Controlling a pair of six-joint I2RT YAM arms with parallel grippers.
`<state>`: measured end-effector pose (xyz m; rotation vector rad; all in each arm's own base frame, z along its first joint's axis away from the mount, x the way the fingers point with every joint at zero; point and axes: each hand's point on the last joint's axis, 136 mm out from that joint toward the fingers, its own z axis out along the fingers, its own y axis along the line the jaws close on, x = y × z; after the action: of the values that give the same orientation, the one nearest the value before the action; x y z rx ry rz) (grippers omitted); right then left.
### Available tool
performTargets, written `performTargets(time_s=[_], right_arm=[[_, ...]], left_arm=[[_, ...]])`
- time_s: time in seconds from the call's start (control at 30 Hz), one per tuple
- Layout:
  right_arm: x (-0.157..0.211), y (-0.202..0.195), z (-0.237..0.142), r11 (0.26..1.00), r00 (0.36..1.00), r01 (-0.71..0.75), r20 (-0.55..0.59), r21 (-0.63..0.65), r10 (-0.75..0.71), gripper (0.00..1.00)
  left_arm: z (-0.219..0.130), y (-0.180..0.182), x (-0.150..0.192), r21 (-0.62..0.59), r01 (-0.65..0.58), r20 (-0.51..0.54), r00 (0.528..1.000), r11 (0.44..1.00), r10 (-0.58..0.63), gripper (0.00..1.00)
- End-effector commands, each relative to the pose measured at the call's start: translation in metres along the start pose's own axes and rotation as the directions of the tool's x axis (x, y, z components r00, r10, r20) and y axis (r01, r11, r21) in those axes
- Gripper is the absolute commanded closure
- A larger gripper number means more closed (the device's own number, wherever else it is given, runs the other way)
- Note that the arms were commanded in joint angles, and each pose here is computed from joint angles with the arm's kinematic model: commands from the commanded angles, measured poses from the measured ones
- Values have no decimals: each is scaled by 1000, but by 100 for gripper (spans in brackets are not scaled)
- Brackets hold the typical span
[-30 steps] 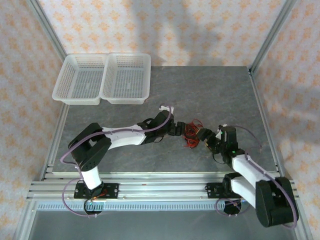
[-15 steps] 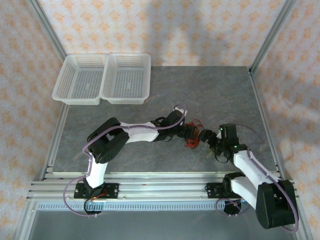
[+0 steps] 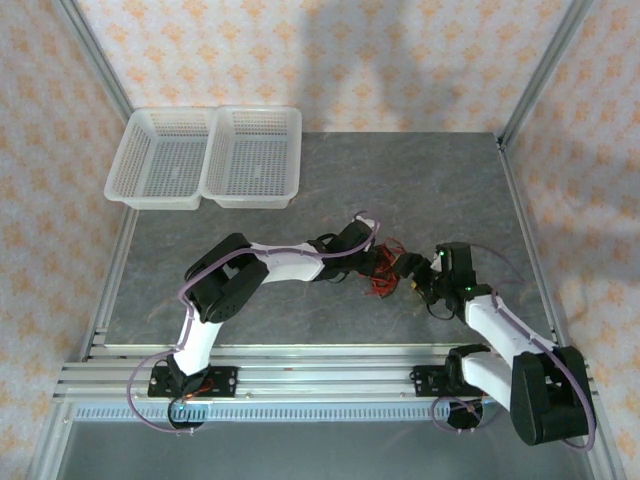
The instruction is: Untangle the cables
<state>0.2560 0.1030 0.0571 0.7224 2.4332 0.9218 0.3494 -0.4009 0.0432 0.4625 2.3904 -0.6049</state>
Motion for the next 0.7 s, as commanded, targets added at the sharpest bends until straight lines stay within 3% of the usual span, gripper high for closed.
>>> performTargets(time_s=[0.0,0.33,0.53,0.67], right_arm=[[-5,15,2,998,1000,1,10,-60,-1,19],[13,47,22,991,997,43,-62,-127,-51,26],[40,54,27,983,986,82,-134,-165,-105,27],[44,62,19,966,981,127,-117,-227,-157,26]], left_arm=[[-13,8,8,-20,33,-2,999,999,-33,100],[-71,-4,-11,65,128,93,987,990,-134,100],[-76,15,-11,4,195,113,975,981,-194,100],[-75,29,-7,16,328,118,938,945,-327,100]])
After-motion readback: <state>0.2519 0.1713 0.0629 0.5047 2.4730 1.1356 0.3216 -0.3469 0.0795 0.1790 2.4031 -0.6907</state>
